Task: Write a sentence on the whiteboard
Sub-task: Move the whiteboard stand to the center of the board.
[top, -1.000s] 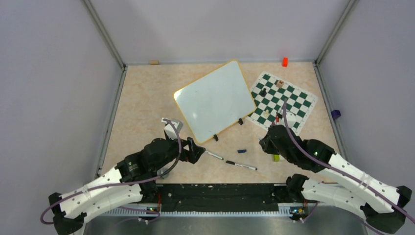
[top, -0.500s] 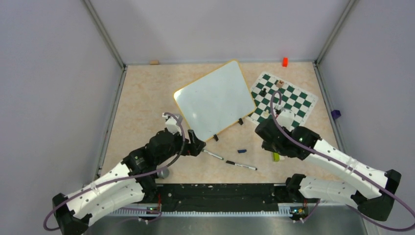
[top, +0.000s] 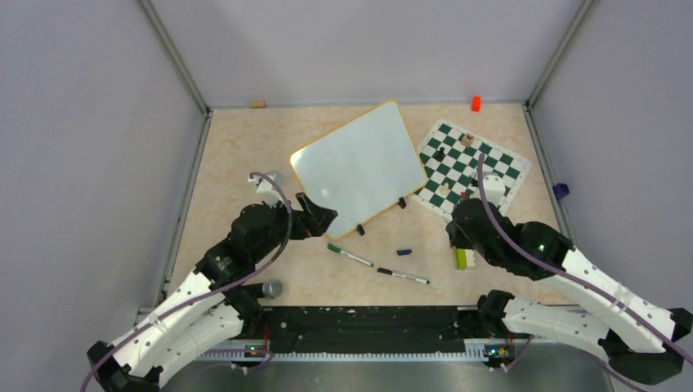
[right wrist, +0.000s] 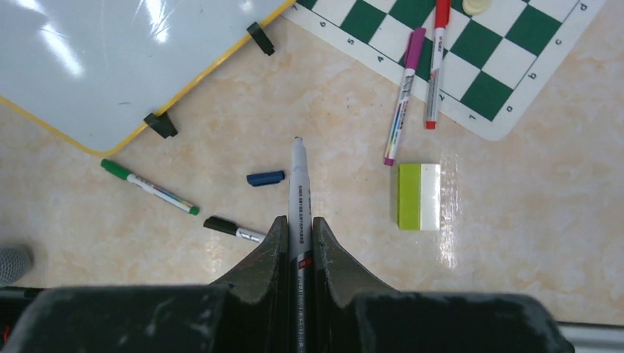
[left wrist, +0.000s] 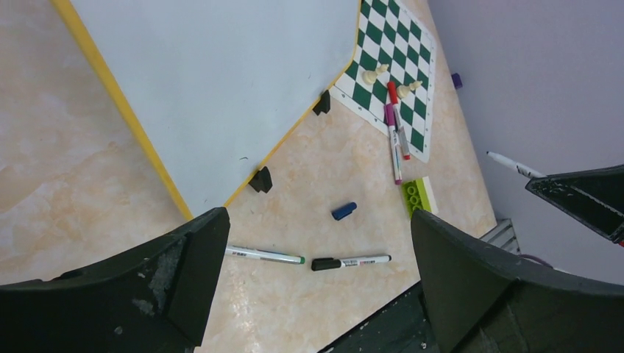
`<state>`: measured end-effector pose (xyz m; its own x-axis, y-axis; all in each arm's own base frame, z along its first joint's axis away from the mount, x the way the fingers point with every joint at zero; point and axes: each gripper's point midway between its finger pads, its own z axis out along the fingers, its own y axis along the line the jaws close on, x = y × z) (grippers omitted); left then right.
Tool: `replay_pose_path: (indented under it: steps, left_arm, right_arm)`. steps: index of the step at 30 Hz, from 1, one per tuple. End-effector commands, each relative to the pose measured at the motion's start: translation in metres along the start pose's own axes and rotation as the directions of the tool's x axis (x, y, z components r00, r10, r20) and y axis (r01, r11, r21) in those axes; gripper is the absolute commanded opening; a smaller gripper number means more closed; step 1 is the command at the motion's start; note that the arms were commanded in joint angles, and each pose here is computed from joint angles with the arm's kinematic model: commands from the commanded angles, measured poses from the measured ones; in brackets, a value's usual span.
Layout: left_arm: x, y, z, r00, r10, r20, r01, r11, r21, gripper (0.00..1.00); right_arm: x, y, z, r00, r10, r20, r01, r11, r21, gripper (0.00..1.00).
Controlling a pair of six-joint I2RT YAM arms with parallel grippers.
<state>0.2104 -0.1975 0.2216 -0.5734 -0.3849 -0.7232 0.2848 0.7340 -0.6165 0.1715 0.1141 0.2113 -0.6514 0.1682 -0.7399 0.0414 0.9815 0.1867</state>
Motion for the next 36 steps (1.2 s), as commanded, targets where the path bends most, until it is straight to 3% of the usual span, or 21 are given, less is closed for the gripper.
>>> replay_pose_path:
  steps: [1,6,11,17,21,26,30,36]
  left_arm:
    - [-0.013,-0.006,0.000,0.989,-0.104,0.106,0.096,0.992,0.084,0.99]
    - [-0.003,0.008,0.004,0.974,-0.163,0.156,0.145,0.982,0.125,0.99]
    - [0.002,0.031,0.006,0.986,-0.089,0.138,0.082,0.995,0.057,0.99]
    - [0.008,0.038,0.005,0.995,-0.003,0.097,-0.004,0.997,0.081,0.99]
    - [0.008,0.033,0.009,0.994,0.010,0.110,-0.025,0.990,0.138,0.99]
    - [0.014,0.029,0.017,0.993,-0.018,0.117,-0.006,0.979,0.204,0.99]
    - [0.016,0.030,0.021,0.993,-0.008,0.115,-0.016,0.978,0.210,0.98]
    - [0.011,0.046,0.026,0.989,0.025,0.146,-0.044,0.991,0.129,0.98]
  right_arm:
    - [-0.022,0.013,-0.016,0.994,-0.089,0.062,0.095,0.989,-0.114,0.00]
    - [-0.019,0.015,-0.031,0.997,-0.071,0.040,0.077,0.980,-0.185,0.00]
    - [-0.007,0.025,-0.032,1.000,-0.019,-0.001,0.018,0.967,-0.256,0.00]
    - [-0.001,0.035,-0.025,0.997,0.080,-0.011,-0.079,0.953,-0.292,0.00]
    - [-0.008,0.044,-0.025,0.994,0.110,0.022,-0.096,0.934,-0.343,0.00]
    - [-0.045,0.050,-0.017,0.962,0.223,0.158,-0.165,0.934,-0.317,0.00]
    - [-0.080,0.085,-0.023,0.968,0.146,0.204,-0.062,0.927,-0.371,0.00]
    - [-0.102,0.119,0.019,0.988,-0.020,0.154,0.074,0.933,-0.351,0.00]
